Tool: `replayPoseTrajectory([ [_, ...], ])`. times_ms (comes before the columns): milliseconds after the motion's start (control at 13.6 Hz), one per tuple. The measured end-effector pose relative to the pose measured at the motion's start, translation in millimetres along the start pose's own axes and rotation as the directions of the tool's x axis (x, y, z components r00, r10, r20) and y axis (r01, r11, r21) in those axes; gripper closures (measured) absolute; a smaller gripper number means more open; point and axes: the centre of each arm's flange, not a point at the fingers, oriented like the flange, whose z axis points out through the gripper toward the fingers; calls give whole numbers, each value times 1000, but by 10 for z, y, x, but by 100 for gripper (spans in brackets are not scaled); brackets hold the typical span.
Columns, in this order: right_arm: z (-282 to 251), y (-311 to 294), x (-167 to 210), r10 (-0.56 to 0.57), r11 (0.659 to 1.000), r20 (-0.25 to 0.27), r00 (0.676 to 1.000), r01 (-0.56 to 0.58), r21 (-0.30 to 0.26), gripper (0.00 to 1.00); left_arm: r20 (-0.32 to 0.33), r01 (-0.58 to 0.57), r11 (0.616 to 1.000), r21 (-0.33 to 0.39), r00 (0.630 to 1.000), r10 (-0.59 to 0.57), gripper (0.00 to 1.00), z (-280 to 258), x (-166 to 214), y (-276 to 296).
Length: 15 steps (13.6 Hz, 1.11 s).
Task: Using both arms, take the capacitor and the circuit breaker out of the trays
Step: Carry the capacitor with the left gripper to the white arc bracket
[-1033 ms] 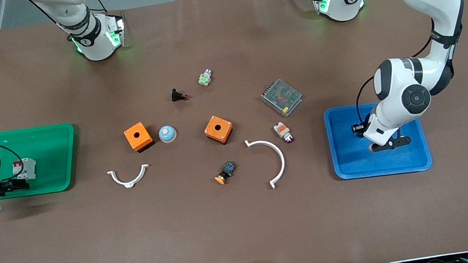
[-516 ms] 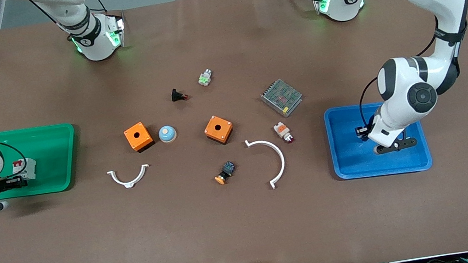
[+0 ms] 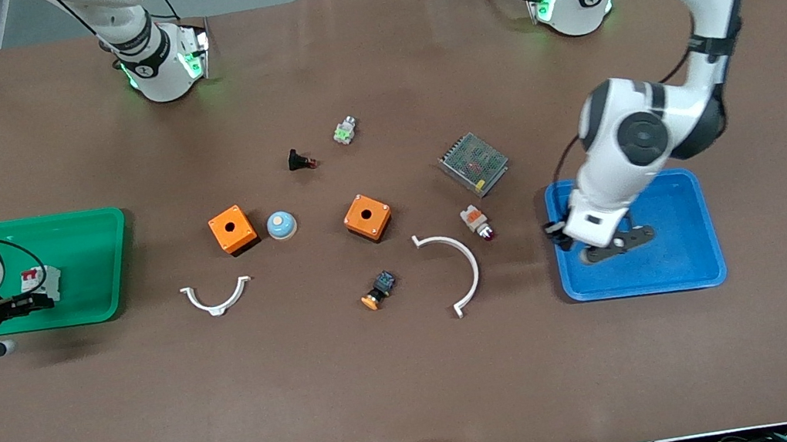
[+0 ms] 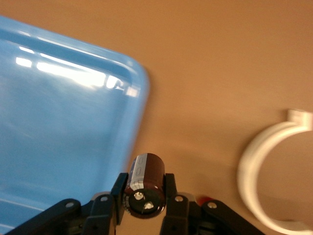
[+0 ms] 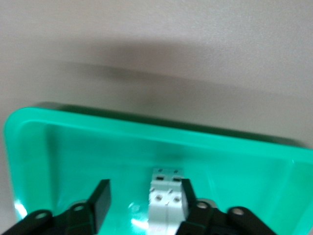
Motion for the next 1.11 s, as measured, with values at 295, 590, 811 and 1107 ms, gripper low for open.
replayPoseTrajectory([
  [295, -17, 95, -124, 12, 1000, 15, 1000, -12, -17, 15, 14, 104, 994, -26, 994, -104, 65, 262, -463, 962],
  [590, 404, 277, -381, 38, 999, 35, 999, -37, -25, 11, 50, 131, 991, -7, 990, -130, 65, 794, -763, 1416],
  [811, 650, 253, -508, 43, 999, 70, 997, -43, -3, 26, 59, 127, 992, 0, 990, -126, 65, 997, -809, 1534],
  [1107, 641, 171, -471, 38, 999, 74, 997, -38, -2, 60, 61, 128, 992, -1, 990, -128, 65, 1097, -793, 1556],
])
